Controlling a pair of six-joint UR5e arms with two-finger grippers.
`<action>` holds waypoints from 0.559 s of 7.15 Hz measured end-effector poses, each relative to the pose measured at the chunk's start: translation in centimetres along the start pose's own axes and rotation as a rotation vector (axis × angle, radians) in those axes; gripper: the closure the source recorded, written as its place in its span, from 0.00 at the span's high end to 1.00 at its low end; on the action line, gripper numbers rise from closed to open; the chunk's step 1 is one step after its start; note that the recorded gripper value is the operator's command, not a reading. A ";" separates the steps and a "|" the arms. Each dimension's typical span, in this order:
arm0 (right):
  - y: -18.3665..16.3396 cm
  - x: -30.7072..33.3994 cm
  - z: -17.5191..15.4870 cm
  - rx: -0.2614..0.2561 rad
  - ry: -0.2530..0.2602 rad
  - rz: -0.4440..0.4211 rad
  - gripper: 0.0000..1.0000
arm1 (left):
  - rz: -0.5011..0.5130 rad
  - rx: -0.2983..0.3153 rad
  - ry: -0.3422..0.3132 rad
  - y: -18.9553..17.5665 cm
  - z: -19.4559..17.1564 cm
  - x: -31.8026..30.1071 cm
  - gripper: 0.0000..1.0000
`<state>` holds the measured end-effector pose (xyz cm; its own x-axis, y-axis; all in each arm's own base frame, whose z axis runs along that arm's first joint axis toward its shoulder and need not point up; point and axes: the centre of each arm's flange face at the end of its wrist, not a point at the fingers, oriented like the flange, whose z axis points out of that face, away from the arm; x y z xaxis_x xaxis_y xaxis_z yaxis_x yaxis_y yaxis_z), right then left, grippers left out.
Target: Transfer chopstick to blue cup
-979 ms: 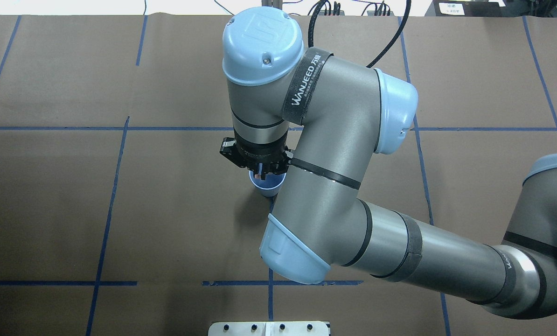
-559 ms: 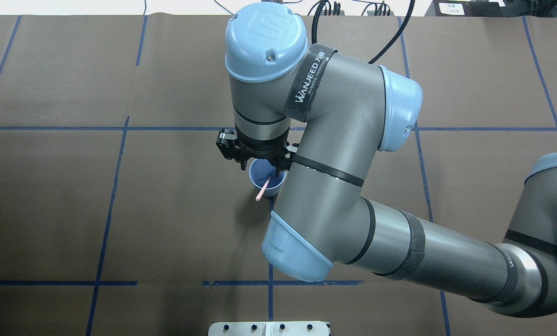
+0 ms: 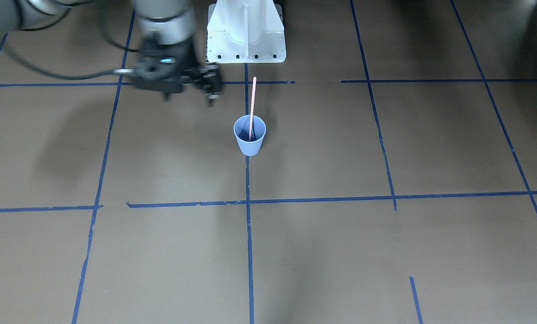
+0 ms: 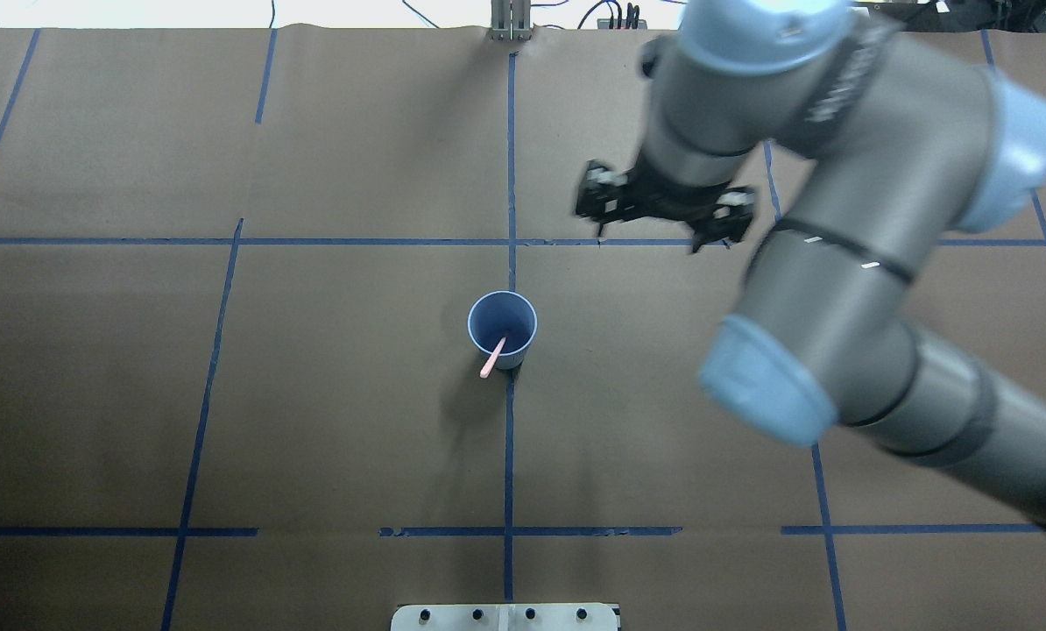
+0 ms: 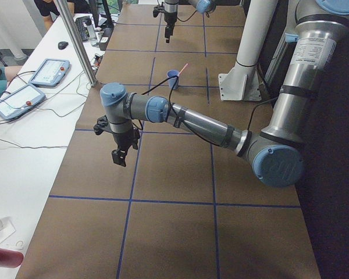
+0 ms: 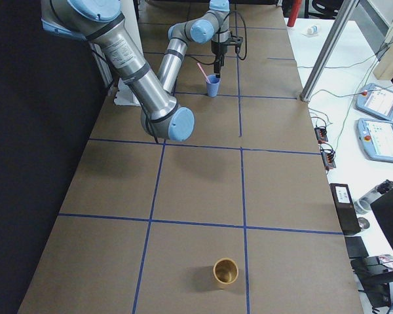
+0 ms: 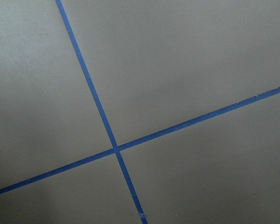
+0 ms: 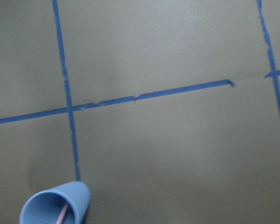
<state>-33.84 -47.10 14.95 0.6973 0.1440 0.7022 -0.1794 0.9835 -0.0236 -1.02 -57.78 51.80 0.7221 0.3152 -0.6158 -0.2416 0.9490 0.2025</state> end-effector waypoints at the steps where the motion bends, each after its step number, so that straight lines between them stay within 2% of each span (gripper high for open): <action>1: -3.1 6.4 -0.7 -0.002 0.020 -0.063 1.00 | -0.027 -0.007 0.059 1.1 0.9 -2.7 1.00; 2: -6.3 13.5 -1.1 -0.021 0.042 -0.124 1.00 | -0.038 -0.021 0.101 3.0 2.3 -5.1 1.00; 4: -11.4 26.5 -0.8 -0.075 0.077 -0.190 1.00 | -0.104 -0.049 0.125 5.8 4.6 -7.4 1.00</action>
<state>-12.76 -54.38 33.23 0.7652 -0.0394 0.6426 0.0104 0.9988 0.0489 -4.75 -54.56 61.04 0.6596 0.2095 -0.7218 -0.2034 0.9743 0.0969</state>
